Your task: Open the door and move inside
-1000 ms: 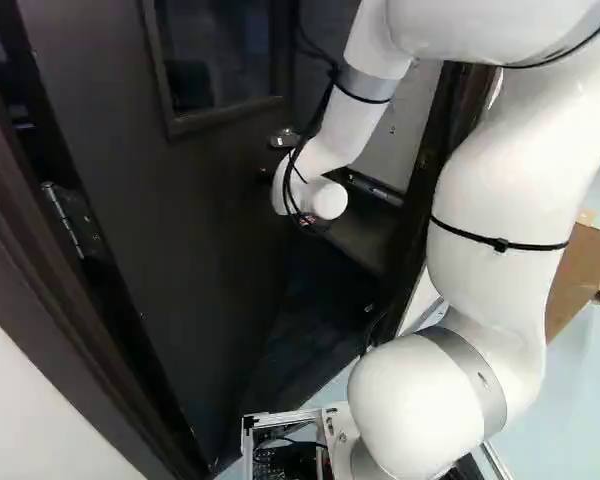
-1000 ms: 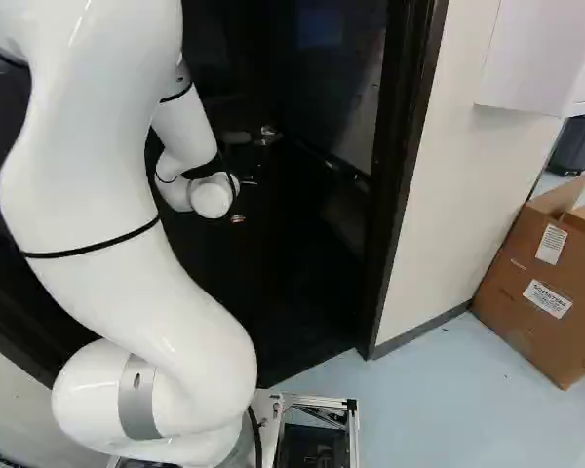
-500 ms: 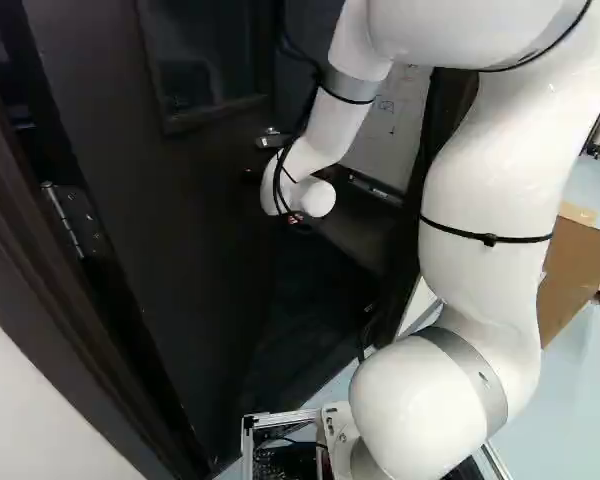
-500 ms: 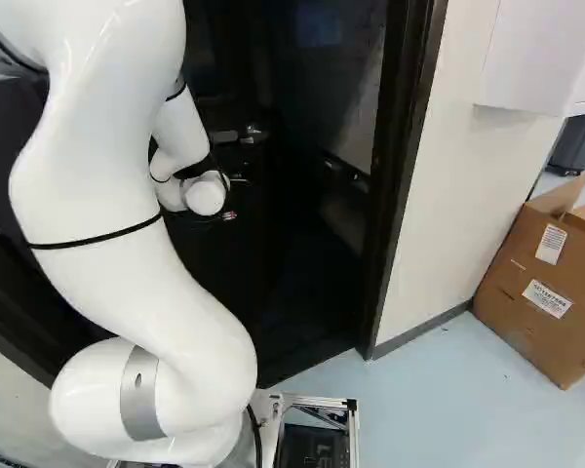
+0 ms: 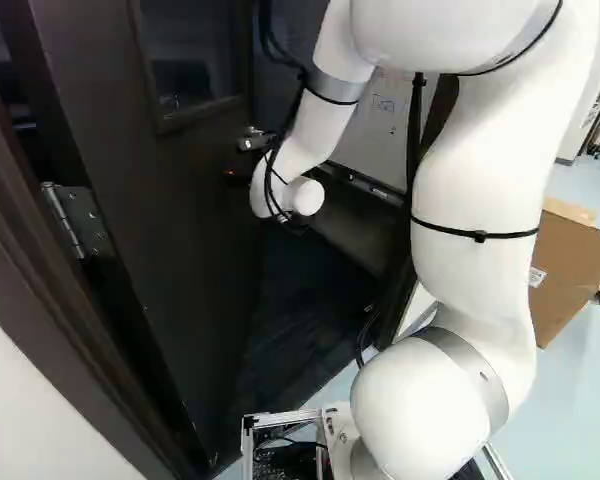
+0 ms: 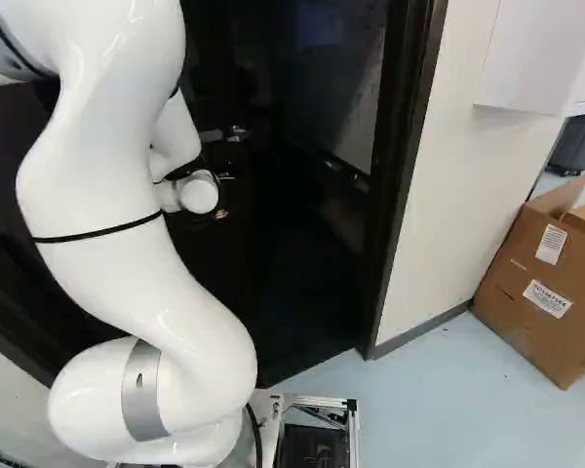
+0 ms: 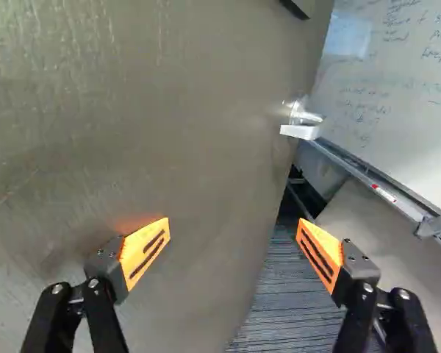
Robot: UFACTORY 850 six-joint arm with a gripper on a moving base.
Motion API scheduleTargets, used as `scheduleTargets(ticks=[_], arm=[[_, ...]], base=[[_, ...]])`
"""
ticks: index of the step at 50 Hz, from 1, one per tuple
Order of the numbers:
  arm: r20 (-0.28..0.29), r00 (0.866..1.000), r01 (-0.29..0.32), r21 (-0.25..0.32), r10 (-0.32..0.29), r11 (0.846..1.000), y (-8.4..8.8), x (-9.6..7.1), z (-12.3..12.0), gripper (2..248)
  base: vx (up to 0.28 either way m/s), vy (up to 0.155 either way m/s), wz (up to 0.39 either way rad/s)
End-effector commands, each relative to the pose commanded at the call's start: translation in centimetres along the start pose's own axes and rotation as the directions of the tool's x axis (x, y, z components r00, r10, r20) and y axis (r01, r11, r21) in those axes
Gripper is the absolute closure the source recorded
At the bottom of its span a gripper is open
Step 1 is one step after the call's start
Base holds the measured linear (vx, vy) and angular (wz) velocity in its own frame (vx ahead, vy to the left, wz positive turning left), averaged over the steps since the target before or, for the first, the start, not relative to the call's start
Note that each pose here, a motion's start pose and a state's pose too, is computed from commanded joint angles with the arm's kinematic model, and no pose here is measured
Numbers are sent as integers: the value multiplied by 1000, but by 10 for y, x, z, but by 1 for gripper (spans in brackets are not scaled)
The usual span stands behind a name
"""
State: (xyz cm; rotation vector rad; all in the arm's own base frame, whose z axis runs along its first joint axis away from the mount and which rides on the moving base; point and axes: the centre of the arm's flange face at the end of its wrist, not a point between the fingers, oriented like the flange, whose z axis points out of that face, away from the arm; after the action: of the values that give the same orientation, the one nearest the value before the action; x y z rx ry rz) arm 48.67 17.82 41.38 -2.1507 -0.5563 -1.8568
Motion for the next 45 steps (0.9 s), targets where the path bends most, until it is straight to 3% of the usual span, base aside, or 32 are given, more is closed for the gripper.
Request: scheduleTargets(ticks=[27,45], arm=[[-15,999,45,102,-44,994,-33,4,21,3],[-34,996,92,194,-87,977,-60,6,37,3]], base=[[0,0,0],[0,0,0]])
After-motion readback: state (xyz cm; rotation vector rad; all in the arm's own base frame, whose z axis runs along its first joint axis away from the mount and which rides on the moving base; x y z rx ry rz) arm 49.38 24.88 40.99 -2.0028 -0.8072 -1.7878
